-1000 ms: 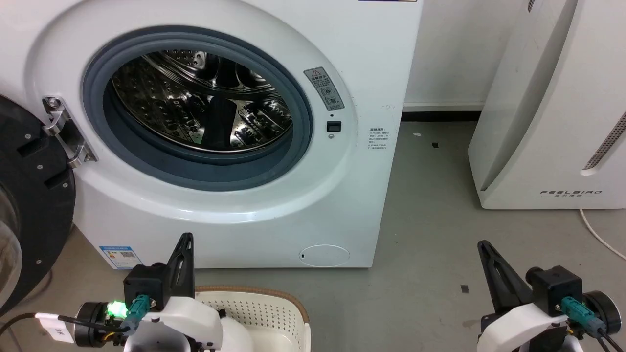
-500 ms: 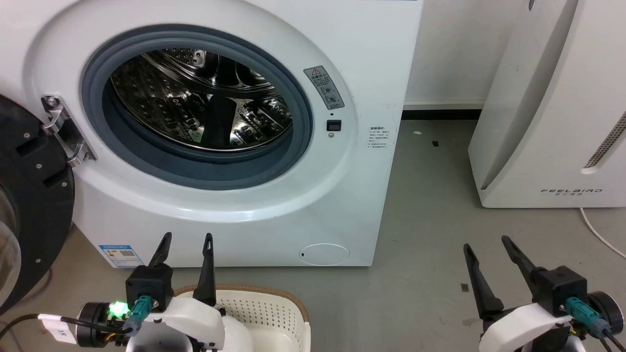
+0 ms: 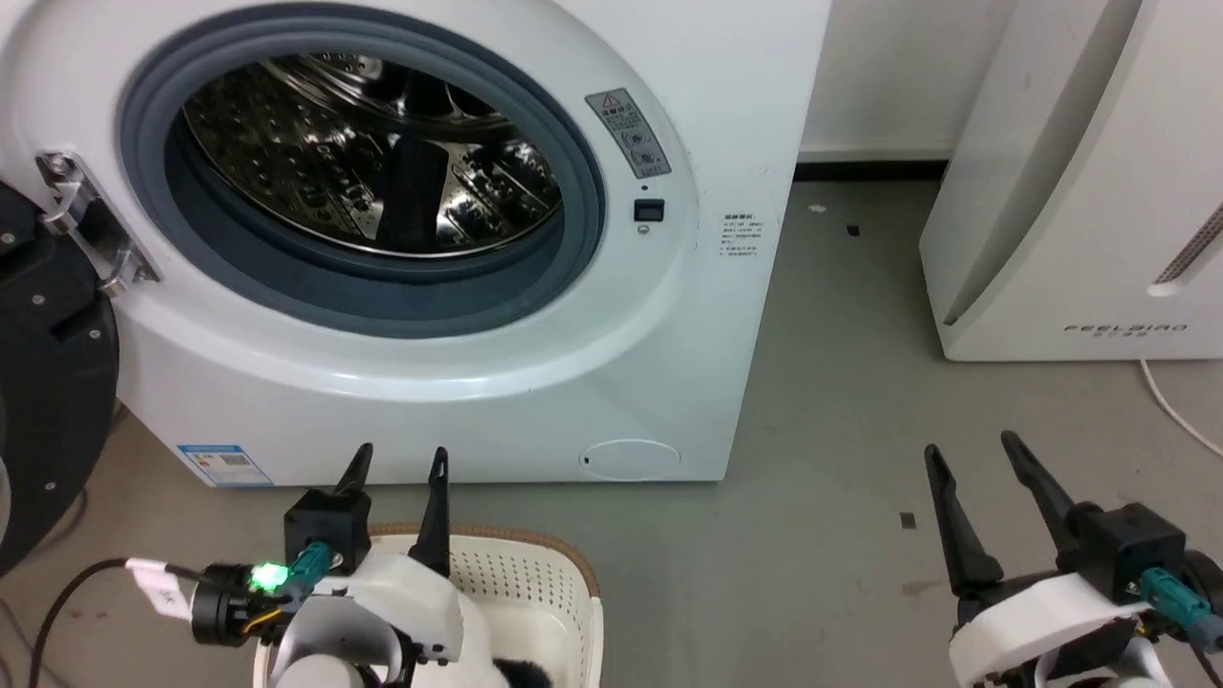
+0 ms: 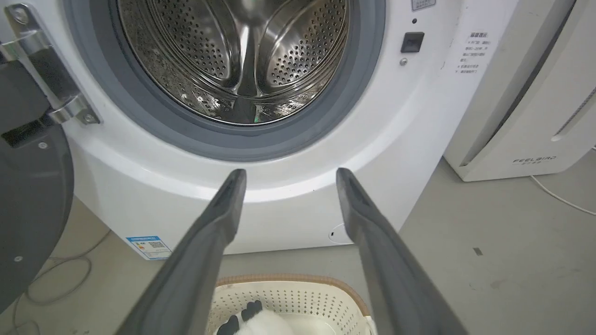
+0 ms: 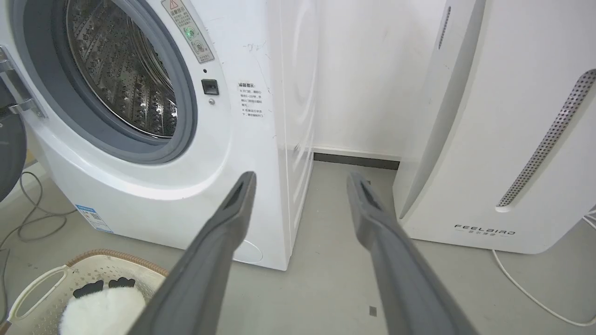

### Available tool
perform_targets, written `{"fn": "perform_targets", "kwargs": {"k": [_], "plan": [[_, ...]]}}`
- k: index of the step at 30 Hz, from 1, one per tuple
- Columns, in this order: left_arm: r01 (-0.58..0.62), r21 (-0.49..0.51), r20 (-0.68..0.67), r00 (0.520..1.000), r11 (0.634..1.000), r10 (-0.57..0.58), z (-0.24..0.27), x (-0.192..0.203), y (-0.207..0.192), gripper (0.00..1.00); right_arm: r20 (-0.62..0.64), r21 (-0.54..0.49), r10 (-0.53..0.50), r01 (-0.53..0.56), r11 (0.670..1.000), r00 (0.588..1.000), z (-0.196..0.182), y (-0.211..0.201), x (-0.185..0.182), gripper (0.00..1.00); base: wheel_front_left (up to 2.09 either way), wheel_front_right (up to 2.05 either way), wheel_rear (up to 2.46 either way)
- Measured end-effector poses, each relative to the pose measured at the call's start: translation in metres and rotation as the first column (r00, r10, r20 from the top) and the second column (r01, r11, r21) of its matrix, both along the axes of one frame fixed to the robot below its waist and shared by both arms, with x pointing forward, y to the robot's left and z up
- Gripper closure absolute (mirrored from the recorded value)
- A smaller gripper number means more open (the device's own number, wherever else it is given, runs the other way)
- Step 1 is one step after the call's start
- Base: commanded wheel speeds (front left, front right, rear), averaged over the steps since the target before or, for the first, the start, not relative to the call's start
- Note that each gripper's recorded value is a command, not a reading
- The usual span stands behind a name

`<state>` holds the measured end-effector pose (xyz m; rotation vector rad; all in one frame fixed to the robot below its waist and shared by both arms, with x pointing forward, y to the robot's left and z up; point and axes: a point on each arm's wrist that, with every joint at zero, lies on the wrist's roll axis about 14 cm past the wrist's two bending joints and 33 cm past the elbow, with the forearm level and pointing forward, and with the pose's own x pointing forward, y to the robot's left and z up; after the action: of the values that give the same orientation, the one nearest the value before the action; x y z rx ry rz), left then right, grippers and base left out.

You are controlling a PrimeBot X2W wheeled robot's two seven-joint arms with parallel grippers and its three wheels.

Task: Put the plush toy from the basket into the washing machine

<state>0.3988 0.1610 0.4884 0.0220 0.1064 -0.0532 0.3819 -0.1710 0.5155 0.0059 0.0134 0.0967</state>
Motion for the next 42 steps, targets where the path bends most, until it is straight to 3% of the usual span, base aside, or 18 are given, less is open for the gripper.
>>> {"fn": "perform_targets", "kwargs": {"k": [12,25,31,42], "plan": [[0.045,-0.014,-0.168,0.985,0.999,-0.047,-0.059,0.024,-0.011,0.00,-0.013,0.031,-0.039,0.039,0.999,0.999,-0.012,-0.013,0.022,0.00,0.00,0.00,0.00],[0.035,-0.030,-0.345,0.938,0.999,-0.043,-0.128,0.042,-0.009,0.00,-0.053,0.046,-0.064,0.066,0.997,0.997,-0.041,-0.021,0.054,0.00,0.00,0.00,0.00],[0.004,-0.032,-0.438,0.899,0.999,-0.018,-0.164,0.042,-0.002,0.00,-0.080,0.059,-0.074,0.079,0.995,0.994,-0.059,-0.024,0.065,0.00,0.00,0.00,0.00],[-0.030,-0.020,-0.630,0.776,0.999,0.011,-0.230,0.029,0.009,0.00,-0.122,0.059,-0.096,0.104,0.993,0.988,-0.092,-0.031,0.081,0.00,0.00,0.00,0.00]]}}
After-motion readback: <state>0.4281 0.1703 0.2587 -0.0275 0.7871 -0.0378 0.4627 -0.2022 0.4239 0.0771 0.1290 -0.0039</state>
